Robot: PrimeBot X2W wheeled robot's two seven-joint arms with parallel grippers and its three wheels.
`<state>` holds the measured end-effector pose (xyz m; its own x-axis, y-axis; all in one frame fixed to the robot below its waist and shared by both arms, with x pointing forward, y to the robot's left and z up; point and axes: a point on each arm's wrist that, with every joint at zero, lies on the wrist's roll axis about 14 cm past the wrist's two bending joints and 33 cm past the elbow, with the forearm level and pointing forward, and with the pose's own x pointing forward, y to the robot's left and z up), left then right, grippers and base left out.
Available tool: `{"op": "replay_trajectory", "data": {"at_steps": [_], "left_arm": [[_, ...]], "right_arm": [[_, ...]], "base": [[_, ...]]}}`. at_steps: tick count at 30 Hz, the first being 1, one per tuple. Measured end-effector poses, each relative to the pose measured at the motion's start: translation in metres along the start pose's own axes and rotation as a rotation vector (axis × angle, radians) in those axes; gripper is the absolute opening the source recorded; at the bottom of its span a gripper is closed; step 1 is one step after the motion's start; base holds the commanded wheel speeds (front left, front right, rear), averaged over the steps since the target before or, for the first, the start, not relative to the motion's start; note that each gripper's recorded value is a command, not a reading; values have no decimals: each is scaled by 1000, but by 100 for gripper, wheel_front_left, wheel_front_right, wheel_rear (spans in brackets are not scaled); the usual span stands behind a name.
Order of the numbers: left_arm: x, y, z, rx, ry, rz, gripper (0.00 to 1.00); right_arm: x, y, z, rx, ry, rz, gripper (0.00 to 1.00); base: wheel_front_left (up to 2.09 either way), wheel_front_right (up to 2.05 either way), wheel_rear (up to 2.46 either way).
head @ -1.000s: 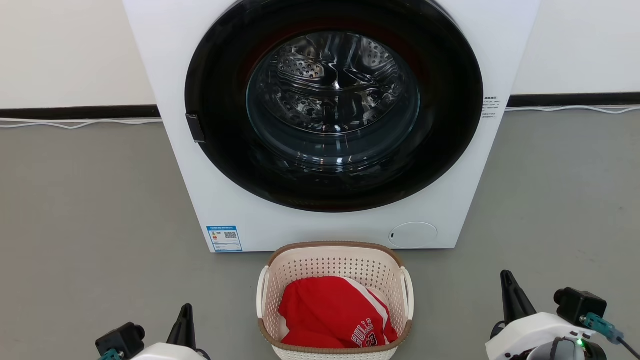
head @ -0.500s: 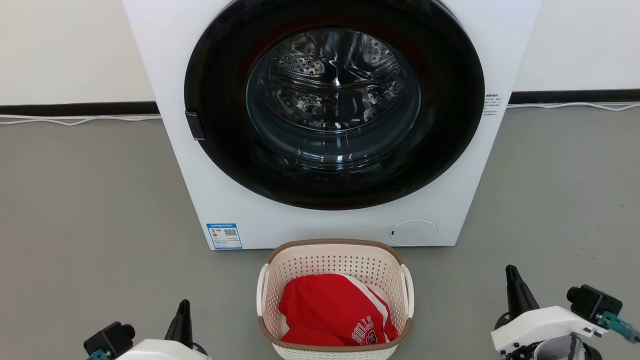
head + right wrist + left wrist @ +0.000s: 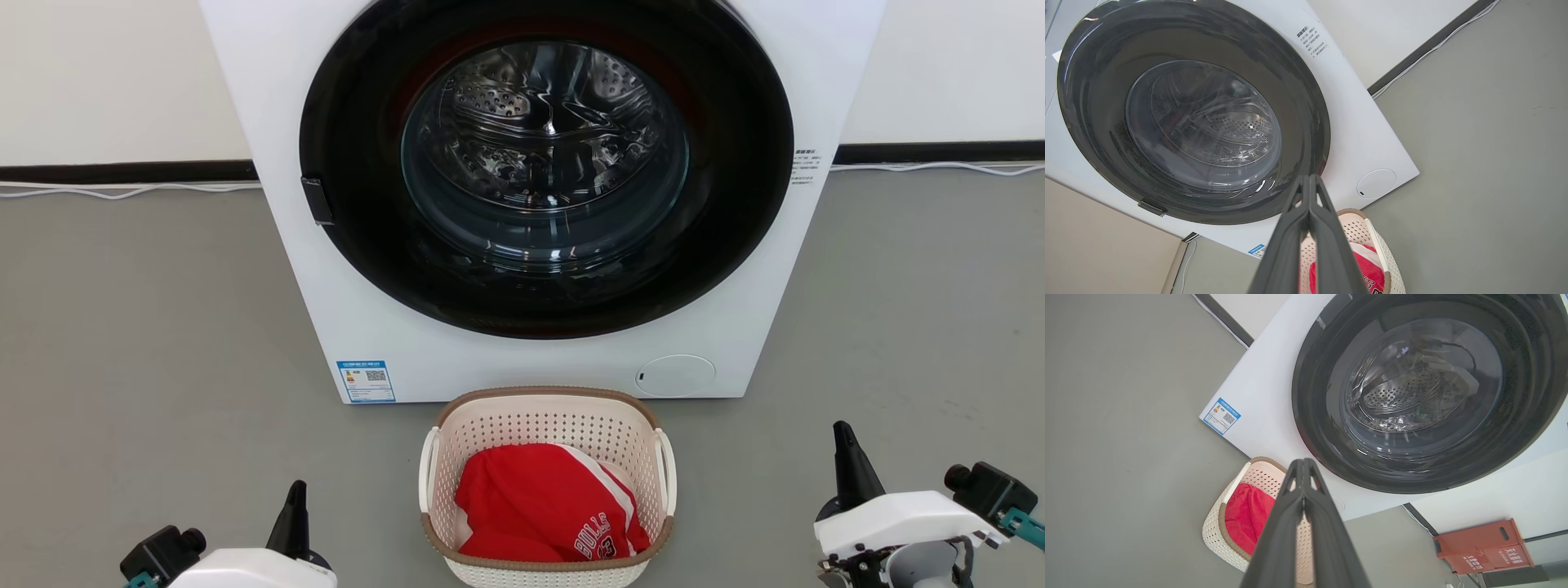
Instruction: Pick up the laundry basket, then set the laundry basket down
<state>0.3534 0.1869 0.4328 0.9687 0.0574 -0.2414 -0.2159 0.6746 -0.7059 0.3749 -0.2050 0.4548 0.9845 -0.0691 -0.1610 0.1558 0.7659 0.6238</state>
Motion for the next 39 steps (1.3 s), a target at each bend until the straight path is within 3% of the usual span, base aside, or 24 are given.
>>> {"op": "replay_trajectory", "data": {"at_steps": [39], "left_arm": [[6,-14,14,-414,12,-54,0]], "right_arm": [[3,7,14,484,-11,23,0]], "base": [[0,0,0]]}}
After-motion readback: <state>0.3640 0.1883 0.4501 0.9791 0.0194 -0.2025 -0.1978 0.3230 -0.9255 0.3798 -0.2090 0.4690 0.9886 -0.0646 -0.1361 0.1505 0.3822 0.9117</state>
